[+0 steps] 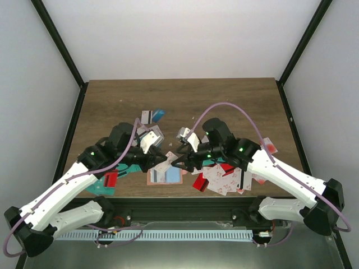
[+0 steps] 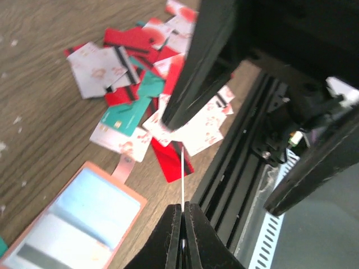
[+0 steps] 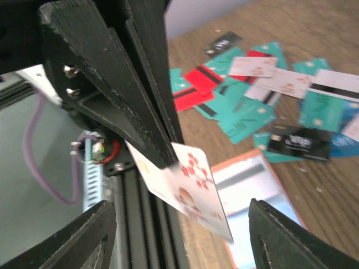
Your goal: Put the credit cards into the card holder
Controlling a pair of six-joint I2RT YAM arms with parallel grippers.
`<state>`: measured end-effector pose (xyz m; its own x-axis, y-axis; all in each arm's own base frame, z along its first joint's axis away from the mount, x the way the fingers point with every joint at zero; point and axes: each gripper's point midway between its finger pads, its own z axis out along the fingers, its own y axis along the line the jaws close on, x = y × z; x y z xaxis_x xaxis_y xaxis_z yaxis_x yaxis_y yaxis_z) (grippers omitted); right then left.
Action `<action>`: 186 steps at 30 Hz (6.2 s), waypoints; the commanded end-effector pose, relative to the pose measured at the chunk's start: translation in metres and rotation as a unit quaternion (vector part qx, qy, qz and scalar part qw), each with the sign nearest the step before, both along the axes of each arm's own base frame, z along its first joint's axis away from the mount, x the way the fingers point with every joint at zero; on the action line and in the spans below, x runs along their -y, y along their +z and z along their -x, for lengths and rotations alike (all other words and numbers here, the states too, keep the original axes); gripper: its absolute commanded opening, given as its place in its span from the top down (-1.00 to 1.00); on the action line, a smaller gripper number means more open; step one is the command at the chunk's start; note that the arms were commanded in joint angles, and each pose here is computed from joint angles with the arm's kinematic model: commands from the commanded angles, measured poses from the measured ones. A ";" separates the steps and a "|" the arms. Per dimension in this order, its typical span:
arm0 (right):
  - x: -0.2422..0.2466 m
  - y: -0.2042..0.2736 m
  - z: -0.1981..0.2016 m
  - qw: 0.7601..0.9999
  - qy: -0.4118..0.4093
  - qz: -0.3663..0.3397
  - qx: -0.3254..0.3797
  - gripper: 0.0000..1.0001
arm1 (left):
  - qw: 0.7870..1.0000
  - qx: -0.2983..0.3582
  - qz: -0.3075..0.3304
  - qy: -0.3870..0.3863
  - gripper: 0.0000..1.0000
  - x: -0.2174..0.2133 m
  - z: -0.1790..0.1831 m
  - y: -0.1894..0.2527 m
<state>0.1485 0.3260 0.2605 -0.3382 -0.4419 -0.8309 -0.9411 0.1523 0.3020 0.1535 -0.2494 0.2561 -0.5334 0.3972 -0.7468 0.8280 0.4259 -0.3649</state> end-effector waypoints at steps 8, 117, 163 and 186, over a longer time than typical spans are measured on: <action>0.025 -0.047 -0.051 0.963 -0.253 -0.004 -0.092 -0.42 | 0.955 -0.214 -0.040 0.201 0.92 -0.013 -0.034 -0.096; 0.020 -0.243 -0.045 0.878 -0.207 0.129 -0.413 0.62 | 0.899 -0.312 0.008 0.306 0.92 -0.020 -0.066 -0.224; 0.024 -0.232 -0.043 0.874 -0.221 0.105 -0.420 0.70 | 0.886 -0.316 -0.011 0.340 0.45 -0.010 -0.042 -0.219; 0.009 -0.182 -0.060 0.901 -0.204 0.057 -0.380 -0.19 | 0.919 -0.277 -0.107 0.259 0.72 -0.010 -0.034 -0.200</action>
